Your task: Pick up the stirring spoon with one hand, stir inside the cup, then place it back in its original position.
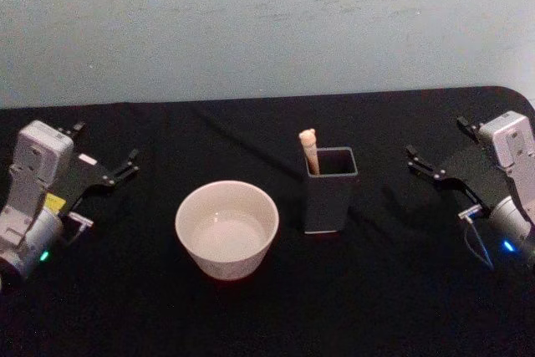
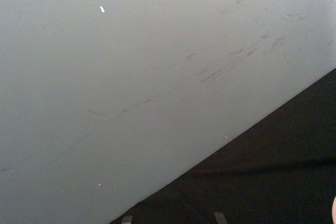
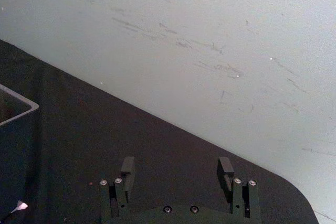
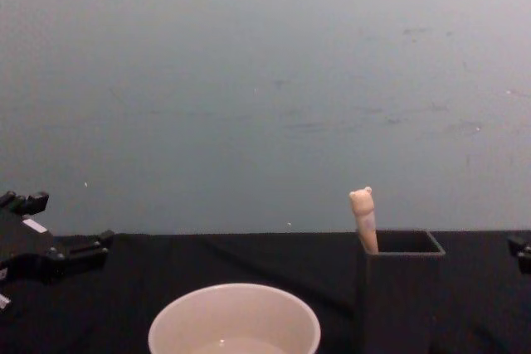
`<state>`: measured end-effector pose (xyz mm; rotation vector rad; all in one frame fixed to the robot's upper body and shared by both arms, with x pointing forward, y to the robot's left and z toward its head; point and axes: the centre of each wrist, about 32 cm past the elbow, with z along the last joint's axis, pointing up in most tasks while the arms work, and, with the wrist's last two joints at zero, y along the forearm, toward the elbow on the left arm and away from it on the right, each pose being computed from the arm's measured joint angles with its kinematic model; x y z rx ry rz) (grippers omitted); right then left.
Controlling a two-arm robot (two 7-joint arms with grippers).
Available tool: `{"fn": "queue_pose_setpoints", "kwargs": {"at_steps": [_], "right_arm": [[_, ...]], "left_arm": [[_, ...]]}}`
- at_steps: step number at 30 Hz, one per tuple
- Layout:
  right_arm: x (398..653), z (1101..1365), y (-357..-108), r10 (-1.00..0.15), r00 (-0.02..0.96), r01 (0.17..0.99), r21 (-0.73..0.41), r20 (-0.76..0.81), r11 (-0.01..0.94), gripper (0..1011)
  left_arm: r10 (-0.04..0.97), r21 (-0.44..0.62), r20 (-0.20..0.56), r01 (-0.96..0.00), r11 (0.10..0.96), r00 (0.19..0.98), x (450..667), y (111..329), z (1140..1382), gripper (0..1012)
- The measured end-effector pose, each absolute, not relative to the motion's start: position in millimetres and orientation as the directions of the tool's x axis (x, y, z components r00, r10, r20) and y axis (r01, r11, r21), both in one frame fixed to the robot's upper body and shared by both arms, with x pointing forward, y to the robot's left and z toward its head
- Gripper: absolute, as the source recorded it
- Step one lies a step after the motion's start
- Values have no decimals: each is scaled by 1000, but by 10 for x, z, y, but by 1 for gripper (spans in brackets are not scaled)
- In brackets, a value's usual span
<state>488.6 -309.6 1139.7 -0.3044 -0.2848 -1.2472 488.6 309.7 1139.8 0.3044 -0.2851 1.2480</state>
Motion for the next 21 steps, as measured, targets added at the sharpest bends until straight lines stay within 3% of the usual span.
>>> {"fn": "queue_pose_setpoints", "kwargs": {"at_steps": [21], "right_arm": [[4886, 11398, -3097, -880, 292, 955, -70, 374, 287, 1002]], "left_arm": [[880, 70, 374, -955, 287, 292, 4886, 3097, 11398, 1001]]}}
